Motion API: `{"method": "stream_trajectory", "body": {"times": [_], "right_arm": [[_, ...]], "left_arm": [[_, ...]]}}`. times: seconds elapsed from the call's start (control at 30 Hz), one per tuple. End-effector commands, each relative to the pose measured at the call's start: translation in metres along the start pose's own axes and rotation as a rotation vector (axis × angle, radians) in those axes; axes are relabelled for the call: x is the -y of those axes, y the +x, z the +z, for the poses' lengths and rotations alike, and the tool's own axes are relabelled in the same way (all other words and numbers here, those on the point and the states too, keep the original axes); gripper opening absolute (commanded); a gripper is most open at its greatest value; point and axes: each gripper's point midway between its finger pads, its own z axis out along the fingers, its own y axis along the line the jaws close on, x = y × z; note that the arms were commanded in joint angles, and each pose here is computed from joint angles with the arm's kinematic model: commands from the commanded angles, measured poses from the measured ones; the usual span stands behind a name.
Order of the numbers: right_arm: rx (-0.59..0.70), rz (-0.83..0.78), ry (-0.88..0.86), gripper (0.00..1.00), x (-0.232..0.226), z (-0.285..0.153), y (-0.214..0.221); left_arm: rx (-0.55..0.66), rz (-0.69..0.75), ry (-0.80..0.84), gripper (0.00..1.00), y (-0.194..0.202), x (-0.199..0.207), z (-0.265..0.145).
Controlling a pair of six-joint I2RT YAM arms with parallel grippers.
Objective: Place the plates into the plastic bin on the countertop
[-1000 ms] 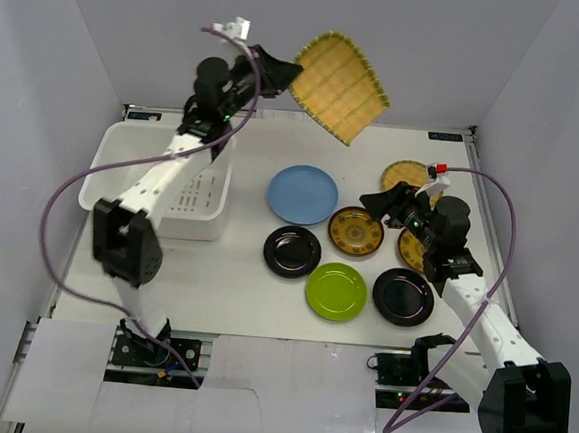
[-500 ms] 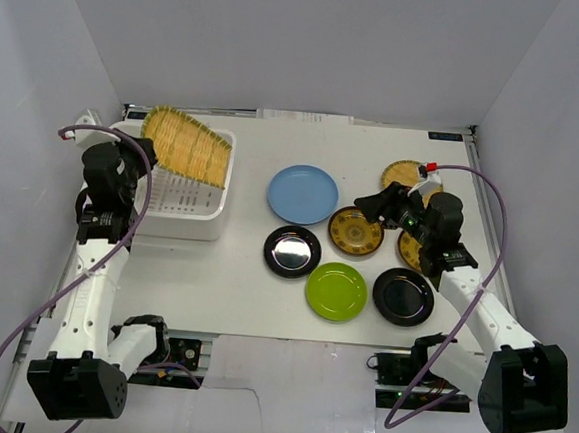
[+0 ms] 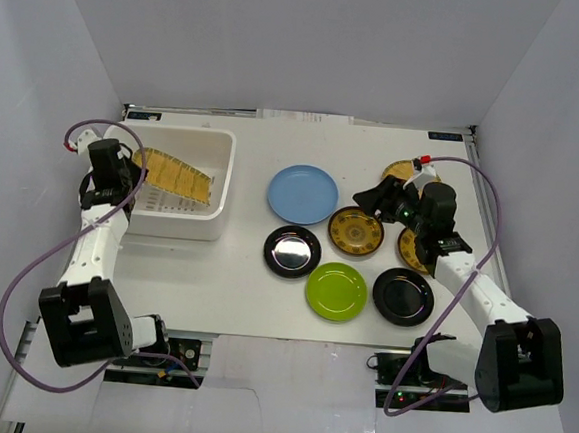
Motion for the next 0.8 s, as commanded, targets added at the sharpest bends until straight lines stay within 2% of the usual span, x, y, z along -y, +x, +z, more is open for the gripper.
{"method": "stream_trajectory", "body": {"times": [0.0,0.13,0.17,0.23,0.27,0.33,0.37,0.47,0.5,0.7,0.77], "right_arm": [[0.094,-0.066,0.045,0.67,0.003,0.009,-0.041],[0.13,-0.035,0.209,0.68,0.056,0.007,-0.065],[0.154,-0.008,0.259,0.68,0.077,0.0,-0.075],[0.16,0.045,0.302,0.68,0.099,0.001,-0.078],[0.187,0.075,0.345,0.68,0.119,-0.007,-0.086],[0.208,0.133,0.368,0.68,0.139,-0.008,-0.09],[0.212,0.151,0.372,0.68,0.145,-0.007,-0.09],[0.212,0.209,0.412,0.68,0.174,-0.003,-0.089],[0.198,0.234,0.438,0.68,0.188,0.0,-0.083],[0.242,0.344,0.574,0.68,0.247,-0.008,-0.085],[0.273,0.36,0.622,0.68,0.262,-0.011,-0.083]], "left_arm": [[0.003,-0.033,0.082,0.0,-0.006,0.021,0.008],[-0.041,-0.031,0.067,0.0,0.006,0.016,0.017],[-0.046,-0.031,0.065,0.05,0.008,0.015,0.018],[-0.058,-0.028,0.056,0.21,0.012,0.012,0.019],[-0.064,-0.025,0.049,0.38,0.014,0.011,0.019],[-0.079,-0.033,0.04,0.56,0.018,0.009,0.02],[-0.084,-0.036,0.042,0.7,0.019,0.009,0.019],[-0.096,-0.059,0.04,0.86,0.025,0.007,0.017],[-0.098,-0.063,0.043,0.97,0.026,0.007,0.016],[-0.04,-0.052,0.149,0.98,0.01,0.025,-0.005],[0.016,-0.023,0.296,0.98,-0.005,0.053,-0.029]]}}
